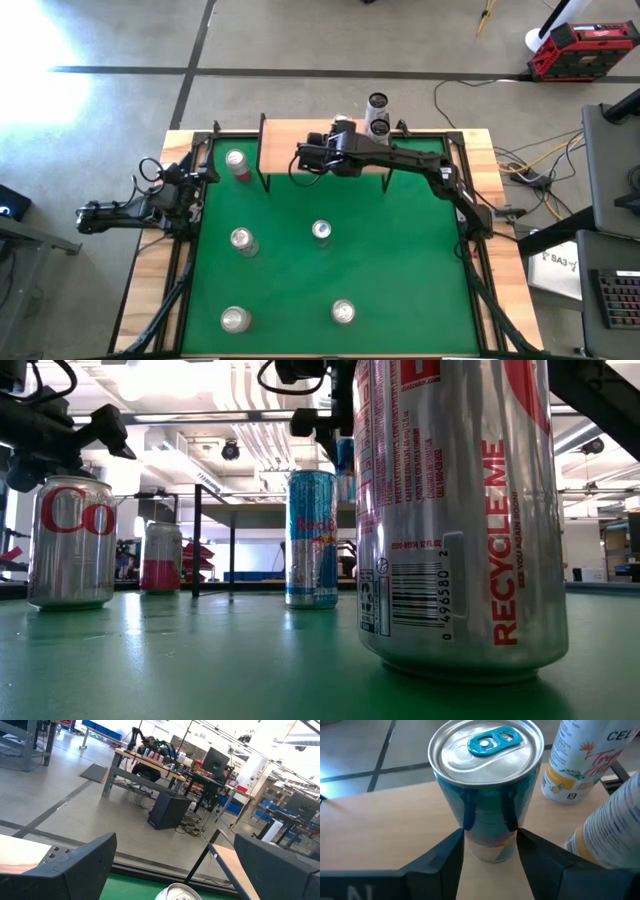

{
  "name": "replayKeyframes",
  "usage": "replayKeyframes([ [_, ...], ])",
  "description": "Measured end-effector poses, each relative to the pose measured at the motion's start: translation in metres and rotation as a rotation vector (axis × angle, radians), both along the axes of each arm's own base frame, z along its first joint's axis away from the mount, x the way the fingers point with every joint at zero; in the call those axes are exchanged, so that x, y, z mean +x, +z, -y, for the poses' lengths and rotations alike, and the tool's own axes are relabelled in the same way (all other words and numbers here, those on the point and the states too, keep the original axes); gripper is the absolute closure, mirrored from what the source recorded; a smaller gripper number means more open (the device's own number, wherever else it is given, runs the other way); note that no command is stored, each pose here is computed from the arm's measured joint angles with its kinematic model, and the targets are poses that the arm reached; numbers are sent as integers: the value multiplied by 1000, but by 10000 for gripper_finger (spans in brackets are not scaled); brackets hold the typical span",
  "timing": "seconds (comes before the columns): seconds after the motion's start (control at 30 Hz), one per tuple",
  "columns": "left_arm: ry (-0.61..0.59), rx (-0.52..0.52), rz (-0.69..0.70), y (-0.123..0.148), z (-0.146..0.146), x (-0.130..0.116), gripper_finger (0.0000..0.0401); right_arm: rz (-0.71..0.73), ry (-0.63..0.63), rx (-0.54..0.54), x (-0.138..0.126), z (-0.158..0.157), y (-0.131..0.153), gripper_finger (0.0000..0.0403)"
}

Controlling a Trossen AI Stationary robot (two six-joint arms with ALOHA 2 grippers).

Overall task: Place canned beverage on shelf
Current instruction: Put the top blue soda can on the shelf

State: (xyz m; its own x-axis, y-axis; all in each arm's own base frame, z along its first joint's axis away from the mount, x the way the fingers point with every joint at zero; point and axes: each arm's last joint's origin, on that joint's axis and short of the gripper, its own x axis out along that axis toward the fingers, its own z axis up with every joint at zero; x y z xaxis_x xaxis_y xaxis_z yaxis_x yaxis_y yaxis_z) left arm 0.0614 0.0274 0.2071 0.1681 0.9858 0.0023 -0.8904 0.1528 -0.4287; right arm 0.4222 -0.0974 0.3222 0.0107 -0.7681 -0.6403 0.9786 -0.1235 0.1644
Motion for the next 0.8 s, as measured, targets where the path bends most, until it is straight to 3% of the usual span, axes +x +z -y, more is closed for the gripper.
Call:
replayKeyframes([
  [0.8,0,0,0,0,0,0,12,104,-118,-18,-3,21,1,231],
])
